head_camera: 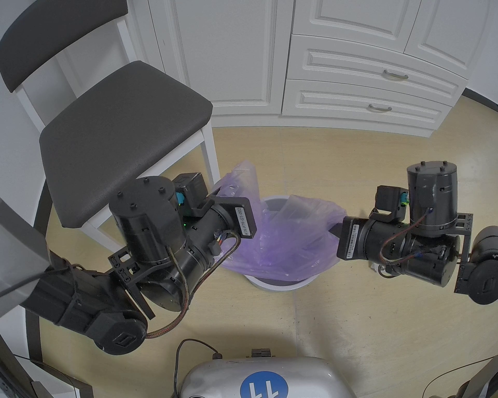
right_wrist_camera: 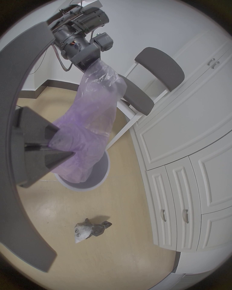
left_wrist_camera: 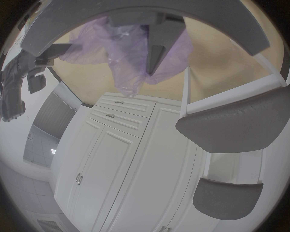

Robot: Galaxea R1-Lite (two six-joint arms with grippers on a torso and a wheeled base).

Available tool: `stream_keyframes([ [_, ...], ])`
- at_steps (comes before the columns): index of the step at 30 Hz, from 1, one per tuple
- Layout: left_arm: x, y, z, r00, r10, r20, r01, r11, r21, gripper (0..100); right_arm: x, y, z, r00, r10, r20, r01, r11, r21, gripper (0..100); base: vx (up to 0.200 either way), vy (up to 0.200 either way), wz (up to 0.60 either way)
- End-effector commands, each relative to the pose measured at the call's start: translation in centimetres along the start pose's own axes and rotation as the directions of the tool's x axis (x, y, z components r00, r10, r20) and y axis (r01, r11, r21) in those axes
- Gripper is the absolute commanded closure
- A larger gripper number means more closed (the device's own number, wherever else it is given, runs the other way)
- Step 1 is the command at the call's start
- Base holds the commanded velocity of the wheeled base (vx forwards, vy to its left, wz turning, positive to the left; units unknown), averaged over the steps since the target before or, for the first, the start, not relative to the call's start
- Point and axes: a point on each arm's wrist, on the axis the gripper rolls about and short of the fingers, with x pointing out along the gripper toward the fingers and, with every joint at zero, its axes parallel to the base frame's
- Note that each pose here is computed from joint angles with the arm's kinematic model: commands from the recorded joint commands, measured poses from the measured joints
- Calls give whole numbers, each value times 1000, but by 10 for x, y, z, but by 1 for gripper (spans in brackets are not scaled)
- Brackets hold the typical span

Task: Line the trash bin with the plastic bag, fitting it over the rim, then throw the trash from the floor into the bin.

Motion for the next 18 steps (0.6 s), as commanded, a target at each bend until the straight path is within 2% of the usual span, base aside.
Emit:
stream_keyframes([
  [1,9,5,-5,1000,22,-1,-22,1000,6,100,23,-3,-15,999,-25,-41,25,1000,-4,100,0,0,0],
  [9,30,5,-19,999,32,11,-32,999,-1,100,34,-11,-11,999,-37,11,37,999,17,100,0,0,0],
  [18,48,-9,-38,996,-7,85,10,999,-41,100,26,-14,1,997,-37,67,35,999,29,100,0,0,0],
])
